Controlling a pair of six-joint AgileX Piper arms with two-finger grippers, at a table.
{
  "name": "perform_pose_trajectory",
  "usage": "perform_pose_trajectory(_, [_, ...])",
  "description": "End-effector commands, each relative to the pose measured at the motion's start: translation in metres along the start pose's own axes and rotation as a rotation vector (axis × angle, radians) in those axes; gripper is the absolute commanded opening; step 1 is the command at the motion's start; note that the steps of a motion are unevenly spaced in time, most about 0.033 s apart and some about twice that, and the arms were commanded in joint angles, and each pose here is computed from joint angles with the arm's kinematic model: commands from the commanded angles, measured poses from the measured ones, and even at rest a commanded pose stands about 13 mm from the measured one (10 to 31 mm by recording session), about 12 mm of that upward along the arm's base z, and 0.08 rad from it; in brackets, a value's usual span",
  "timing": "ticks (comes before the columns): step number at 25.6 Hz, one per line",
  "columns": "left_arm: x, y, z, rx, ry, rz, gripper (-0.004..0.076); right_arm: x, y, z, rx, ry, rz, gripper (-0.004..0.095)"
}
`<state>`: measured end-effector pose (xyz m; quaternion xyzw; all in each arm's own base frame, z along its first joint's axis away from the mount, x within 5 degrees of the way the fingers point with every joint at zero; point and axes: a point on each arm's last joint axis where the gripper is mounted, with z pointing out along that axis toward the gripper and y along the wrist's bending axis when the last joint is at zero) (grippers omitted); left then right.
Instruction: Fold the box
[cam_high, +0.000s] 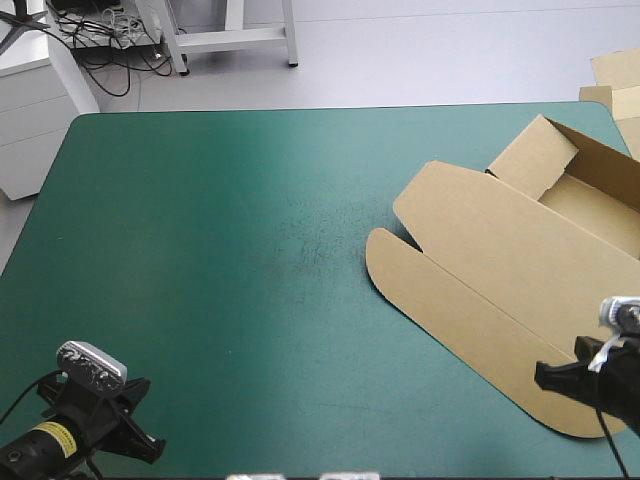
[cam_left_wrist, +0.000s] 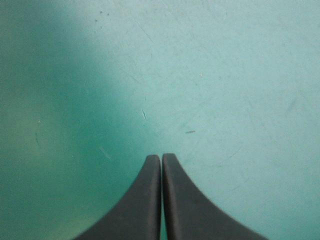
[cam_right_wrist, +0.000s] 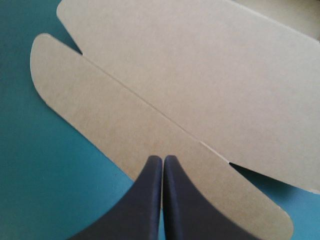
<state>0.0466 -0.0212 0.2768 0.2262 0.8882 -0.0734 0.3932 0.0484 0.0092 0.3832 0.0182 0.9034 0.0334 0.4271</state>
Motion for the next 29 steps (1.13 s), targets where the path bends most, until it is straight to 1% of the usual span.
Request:
perform_pose_trajectory(1, [-0.01, -0.002, -0.014, 0.025, -0.155, -0.016, -0.001, 0.017, 0.002, 0.005, -0.025, -0.016, -0.08, -0.0005])
perform_pose_trajectory(4, [-0.004, -0.002, -0.021, 0.027, -0.201, -0.018, -0.001, 0.035, 0.004, 0.01, -0.046, -0.009, -0.08, -0.0005])
perform_pose_trajectory(9, [0.003, -0.003, -0.029, 0.027, -0.268, -0.02, -0.001, 0.063, 0.009, 0.018, -0.094, -0.018, -0.154, -0.0005])
perform_pose_trajectory(12, [0.004, -0.003, -0.03, 0.028, -0.279, -0.021, -0.001, 0.078, 0.009, 0.023, -0.099, -0.025, -0.199, -0.0005])
perform_pose_trajectory(16, [0.004, -0.003, -0.03, 0.035, -0.281, -0.031, -0.001, 0.093, 0.008, 0.029, -0.086, -0.065, -0.204, -0.0005])
perform_pose_trajectory(19, [0.004, -0.003, -0.03, 0.035, -0.281, -0.031, -0.001, 0.104, 0.008, 0.032, -0.084, -0.063, -0.172, -0.0005])
perform_pose_trajectory(22, [0.004, -0.003, -0.03, 0.035, -0.281, -0.031, -0.001, 0.108, 0.011, 0.028, -0.103, -0.064, -0.045, -0.0005])
perform_pose_trajectory(29, [0.004, -0.003, -0.03, 0.035, -0.281, -0.031, -0.001, 0.108, 0.011, 0.028, -0.111, -0.066, -0.033, -0.0005])
